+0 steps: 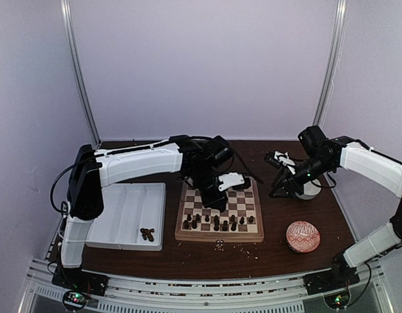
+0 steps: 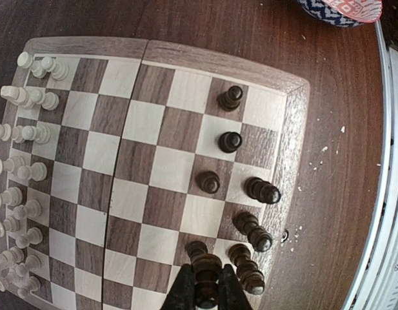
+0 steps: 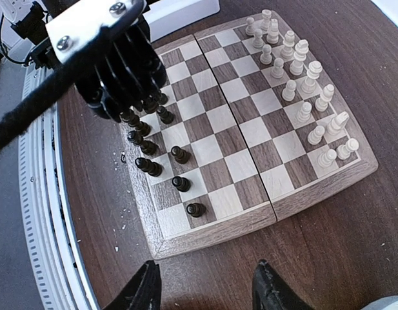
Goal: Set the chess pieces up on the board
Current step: Place the pawn on d7.
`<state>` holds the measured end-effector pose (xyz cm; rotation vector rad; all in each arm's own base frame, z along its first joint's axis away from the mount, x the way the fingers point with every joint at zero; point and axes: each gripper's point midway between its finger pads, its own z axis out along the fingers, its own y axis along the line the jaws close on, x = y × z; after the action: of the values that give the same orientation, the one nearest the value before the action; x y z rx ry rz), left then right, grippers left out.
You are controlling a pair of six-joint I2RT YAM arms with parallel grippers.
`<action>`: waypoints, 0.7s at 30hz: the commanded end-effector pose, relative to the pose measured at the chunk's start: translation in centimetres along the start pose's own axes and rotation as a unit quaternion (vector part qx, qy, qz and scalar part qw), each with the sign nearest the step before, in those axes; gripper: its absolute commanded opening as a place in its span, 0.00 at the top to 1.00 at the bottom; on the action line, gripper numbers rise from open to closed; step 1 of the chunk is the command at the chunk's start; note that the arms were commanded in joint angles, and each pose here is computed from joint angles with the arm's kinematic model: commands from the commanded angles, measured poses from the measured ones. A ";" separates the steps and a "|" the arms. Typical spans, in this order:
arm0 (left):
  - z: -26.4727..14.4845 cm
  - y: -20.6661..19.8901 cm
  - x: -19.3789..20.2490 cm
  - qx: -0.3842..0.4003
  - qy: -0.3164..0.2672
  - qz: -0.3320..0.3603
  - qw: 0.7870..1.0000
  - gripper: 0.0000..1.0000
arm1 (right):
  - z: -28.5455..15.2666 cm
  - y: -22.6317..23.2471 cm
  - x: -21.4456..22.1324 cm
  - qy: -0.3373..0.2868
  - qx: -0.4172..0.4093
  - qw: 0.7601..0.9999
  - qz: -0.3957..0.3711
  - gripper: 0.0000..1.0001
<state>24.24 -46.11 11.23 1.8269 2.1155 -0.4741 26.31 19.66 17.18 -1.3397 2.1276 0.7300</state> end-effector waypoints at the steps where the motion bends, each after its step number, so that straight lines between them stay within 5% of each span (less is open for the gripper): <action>1: 0.8 0.4 -0.1 -0.002 0.007 0.006 1.000 0.98 | -0.5 -0.1 -0.1 -0.006 0.012 1.000 -0.005 0.51; 21: 4.5 0.0 0.1 0.028 0.021 0.010 0.999 0.98 | 0.0 -0.2 0.4 0.003 0.002 1.000 -0.001 0.52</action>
<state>24.58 -47.23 7.06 1.8812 2.1602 -0.4682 26.24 19.59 17.05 -1.3408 2.1291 0.7297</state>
